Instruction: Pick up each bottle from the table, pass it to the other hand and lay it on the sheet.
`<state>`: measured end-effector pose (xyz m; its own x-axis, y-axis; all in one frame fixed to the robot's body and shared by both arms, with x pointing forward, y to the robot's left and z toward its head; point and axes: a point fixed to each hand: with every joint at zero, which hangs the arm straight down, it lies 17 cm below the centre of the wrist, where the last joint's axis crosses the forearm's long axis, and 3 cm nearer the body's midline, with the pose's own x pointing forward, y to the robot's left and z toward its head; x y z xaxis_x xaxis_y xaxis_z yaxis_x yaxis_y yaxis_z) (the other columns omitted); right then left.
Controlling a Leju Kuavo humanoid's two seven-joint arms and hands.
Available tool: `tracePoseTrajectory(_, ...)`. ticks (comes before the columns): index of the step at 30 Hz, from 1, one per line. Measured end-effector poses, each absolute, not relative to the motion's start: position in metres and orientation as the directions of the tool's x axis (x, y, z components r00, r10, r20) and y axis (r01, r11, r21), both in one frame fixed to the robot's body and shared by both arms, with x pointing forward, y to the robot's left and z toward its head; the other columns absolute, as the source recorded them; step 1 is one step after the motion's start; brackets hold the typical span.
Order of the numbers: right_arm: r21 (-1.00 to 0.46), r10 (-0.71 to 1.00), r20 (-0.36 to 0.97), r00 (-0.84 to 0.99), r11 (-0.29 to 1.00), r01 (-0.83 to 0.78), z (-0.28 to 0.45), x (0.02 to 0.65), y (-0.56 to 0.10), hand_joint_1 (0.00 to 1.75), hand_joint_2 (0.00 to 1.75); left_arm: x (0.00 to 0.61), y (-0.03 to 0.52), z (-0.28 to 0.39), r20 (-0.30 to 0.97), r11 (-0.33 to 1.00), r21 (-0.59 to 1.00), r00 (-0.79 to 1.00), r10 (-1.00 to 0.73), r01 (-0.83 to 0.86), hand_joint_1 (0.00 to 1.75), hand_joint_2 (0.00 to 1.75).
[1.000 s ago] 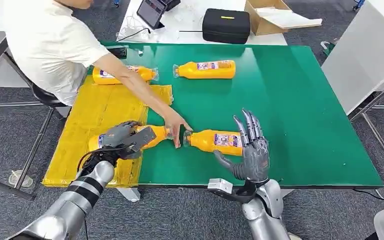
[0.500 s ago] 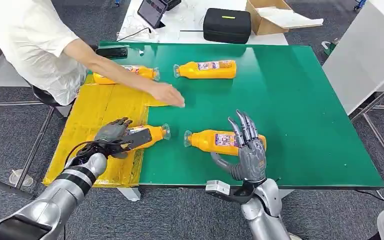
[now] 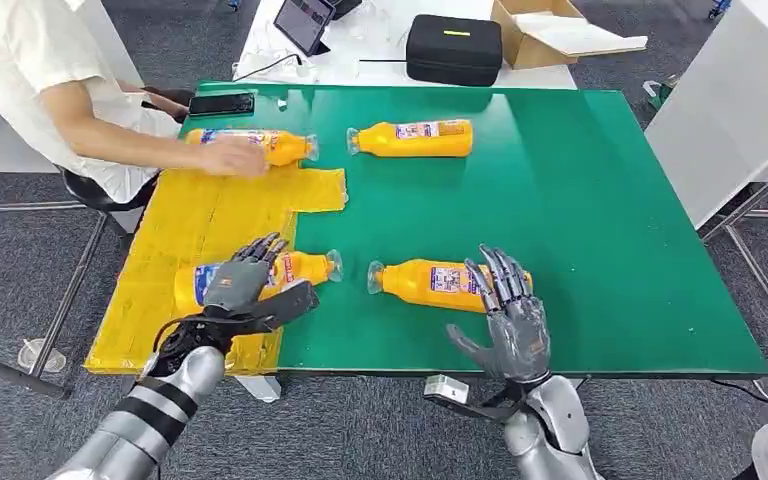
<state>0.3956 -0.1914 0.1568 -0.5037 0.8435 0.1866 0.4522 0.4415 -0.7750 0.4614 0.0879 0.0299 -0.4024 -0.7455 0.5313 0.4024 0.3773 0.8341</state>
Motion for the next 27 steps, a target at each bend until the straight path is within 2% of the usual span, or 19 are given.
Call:
tracePoseTrajectory(12,-0.820,0.898,0.190,-0.397,0.368,0.439,0.133,0.415,-0.242,0.00,1.75,0.419,0.082,0.047,0.580,0.428,0.813,-0.478,-0.660,0.396,0.00,1.75)
tracePoseTrajectory(16,-0.881,0.942,0.232,-0.243,0.309,0.359,0.099,0.437,-0.275,0.00,1.75,0.411,0.076,0.059,0.589,0.462,0.808,-0.500,-0.635,0.366,0.00,1.75)
tracePoseTrajectory(27,-0.929,0.953,0.196,-0.230,0.256,0.269,0.070,0.448,-0.288,0.00,1.75,0.403,0.070,0.070,0.593,0.481,0.804,-0.525,-0.610,0.350,0.00,1.75)
